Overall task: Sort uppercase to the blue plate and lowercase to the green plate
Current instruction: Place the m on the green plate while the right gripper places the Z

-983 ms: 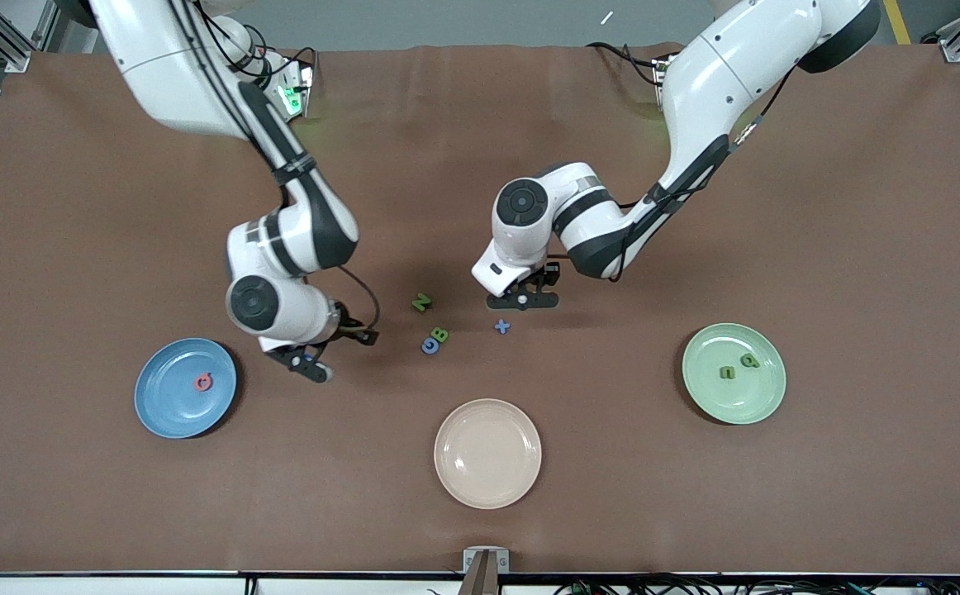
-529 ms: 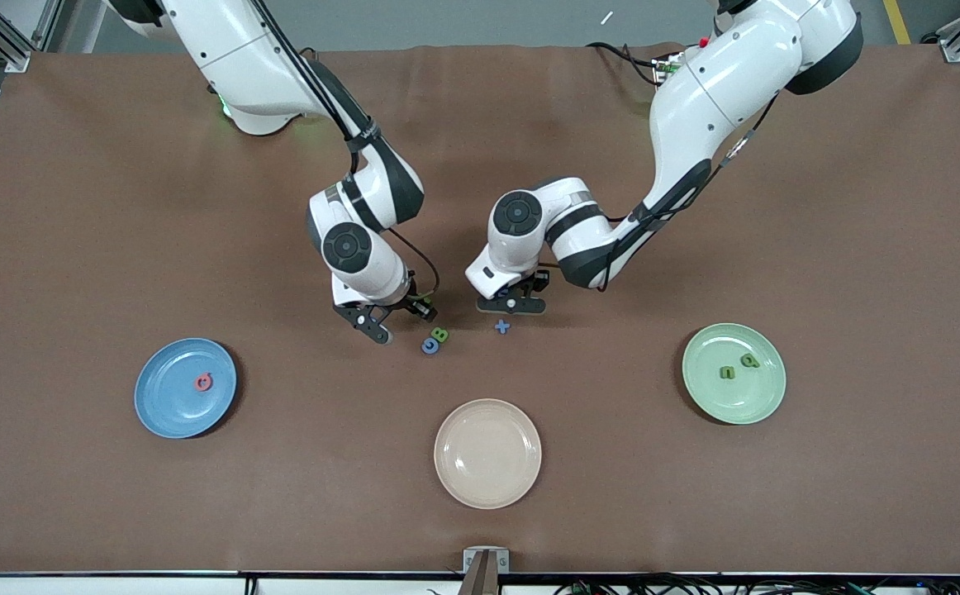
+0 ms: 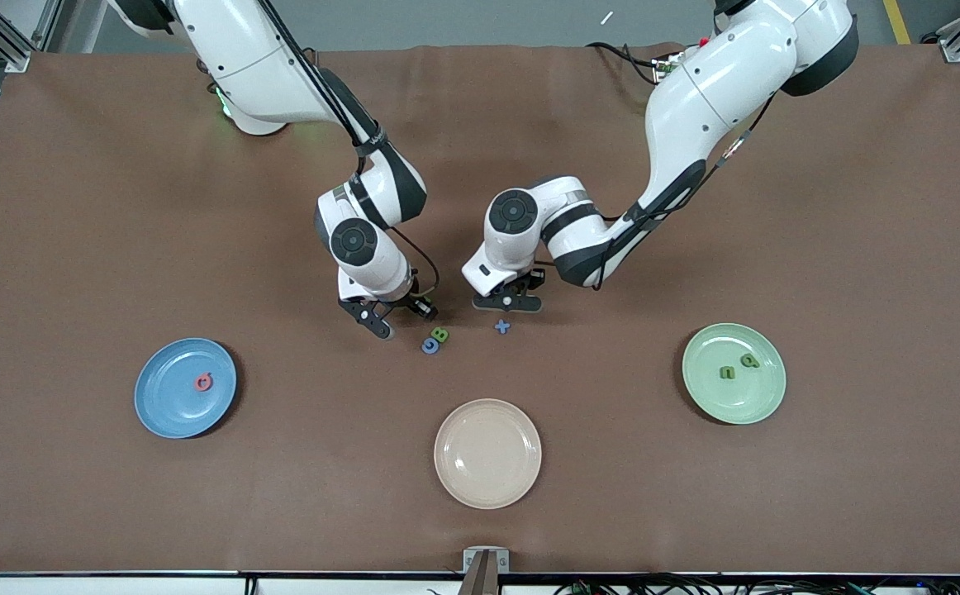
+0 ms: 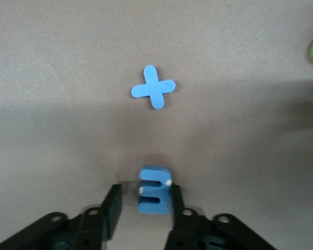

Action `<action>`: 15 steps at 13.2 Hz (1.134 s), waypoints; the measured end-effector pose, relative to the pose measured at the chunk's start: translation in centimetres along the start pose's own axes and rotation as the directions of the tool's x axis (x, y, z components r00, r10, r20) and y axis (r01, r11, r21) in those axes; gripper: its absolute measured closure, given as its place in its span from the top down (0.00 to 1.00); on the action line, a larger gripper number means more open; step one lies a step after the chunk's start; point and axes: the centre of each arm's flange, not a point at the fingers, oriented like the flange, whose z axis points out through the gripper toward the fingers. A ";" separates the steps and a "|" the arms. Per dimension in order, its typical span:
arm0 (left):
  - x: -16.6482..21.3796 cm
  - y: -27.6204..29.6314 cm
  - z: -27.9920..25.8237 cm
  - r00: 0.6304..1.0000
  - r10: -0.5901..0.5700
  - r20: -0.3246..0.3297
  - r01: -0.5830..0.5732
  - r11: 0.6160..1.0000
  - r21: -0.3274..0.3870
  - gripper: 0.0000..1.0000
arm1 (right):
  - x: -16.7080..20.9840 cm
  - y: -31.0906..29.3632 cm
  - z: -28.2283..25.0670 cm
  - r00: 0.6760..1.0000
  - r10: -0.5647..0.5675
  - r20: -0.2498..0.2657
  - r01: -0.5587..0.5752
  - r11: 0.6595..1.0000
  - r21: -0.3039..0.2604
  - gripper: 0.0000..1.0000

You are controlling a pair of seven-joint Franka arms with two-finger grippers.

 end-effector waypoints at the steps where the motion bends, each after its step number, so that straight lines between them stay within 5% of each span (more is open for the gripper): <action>1: -0.1 0.0 0.2 1.000 0.000 0.003 0.000 1.000 0.000 0.43 | 0.0 0.0 -0.1 1.000 0.000 0.000 0.000 1.000 -0.001 0.63; 2: 0.0 0.1 0.1 1.000 -0.001 0.002 0.001 1.000 -0.001 0.35 | 0.0 -0.1 -0.3 1.000 -0.001 0.000 0.001 1.000 0.002 0.52; 3: 0.1 0.1 0.0 1.000 -0.002 -0.001 0.002 1.000 -0.002 0.27 | -0.1 -0.1 -0.3 1.000 -0.002 -0.001 0.002 1.000 0.003 0.52; 6: 1.9 -0.7 -1.0 0.999 -0.032 -0.022 0.031 0.999 -0.014 0.28 | -0.3 -0.2 -0.4 1.000 -0.006 -0.001 0.006 1.000 0.004 0.37; 12: 9.9 -11.5 -8.5 0.984 -0.137 -0.112 0.140 0.990 0.018 0.28 | -0.3 -0.5 -0.9 0.999 -0.044 -0.009 0.044 0.999 0.009 0.35; 15: 13.0 -18.7 -12.0 0.989 -0.077 -0.126 0.082 0.996 0.040 0.28 | 5.4 0.7 -2.8 0.988 -0.152 -0.023 0.151 0.987 -0.047 0.35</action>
